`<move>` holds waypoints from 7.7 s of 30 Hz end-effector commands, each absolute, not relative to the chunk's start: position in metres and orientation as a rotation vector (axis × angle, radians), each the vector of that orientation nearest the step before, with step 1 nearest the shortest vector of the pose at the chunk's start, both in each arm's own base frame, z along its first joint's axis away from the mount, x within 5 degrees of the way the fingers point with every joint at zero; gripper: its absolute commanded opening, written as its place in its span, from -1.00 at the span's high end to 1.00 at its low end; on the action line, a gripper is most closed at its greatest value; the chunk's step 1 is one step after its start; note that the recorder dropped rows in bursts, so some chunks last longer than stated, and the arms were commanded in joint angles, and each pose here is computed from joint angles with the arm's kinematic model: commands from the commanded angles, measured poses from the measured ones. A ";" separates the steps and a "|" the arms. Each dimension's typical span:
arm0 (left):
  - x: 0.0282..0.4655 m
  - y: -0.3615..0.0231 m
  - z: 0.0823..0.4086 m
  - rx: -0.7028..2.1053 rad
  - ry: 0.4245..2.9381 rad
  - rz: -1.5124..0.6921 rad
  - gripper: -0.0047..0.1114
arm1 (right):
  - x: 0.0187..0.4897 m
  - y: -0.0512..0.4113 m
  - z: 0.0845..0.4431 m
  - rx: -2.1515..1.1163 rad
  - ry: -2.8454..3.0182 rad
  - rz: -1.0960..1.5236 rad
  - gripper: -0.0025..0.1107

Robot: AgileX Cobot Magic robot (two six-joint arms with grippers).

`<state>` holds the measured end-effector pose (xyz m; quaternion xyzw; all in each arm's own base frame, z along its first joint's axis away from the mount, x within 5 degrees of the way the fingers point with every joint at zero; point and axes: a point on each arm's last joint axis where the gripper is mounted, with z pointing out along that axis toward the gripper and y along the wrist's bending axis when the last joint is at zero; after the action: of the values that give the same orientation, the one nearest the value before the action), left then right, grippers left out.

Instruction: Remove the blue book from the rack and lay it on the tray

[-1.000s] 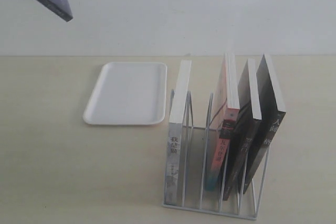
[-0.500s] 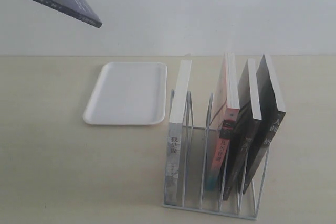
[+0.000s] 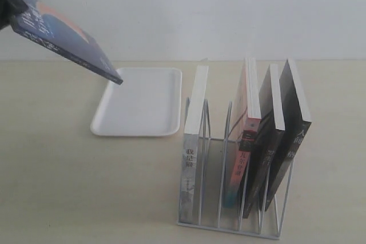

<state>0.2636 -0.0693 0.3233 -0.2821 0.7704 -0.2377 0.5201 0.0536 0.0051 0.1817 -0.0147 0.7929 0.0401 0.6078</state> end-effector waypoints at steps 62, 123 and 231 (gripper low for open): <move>0.405 -0.088 0.249 -0.847 1.974 -0.731 0.84 | 0.054 0.005 0.183 -0.028 1.817 0.087 0.96; 0.430 -0.116 0.220 -0.610 2.052 -0.922 0.01 | 0.054 0.005 0.183 -0.028 1.817 0.087 0.96; 0.149 -0.029 0.252 0.057 1.775 -0.769 0.83 | 0.054 0.005 0.183 -0.028 1.817 0.087 0.96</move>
<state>0.1639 -0.0292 0.2525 0.0320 0.7546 -0.3640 0.5450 0.0536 0.0051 0.1817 -0.0147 0.7929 0.0401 0.6078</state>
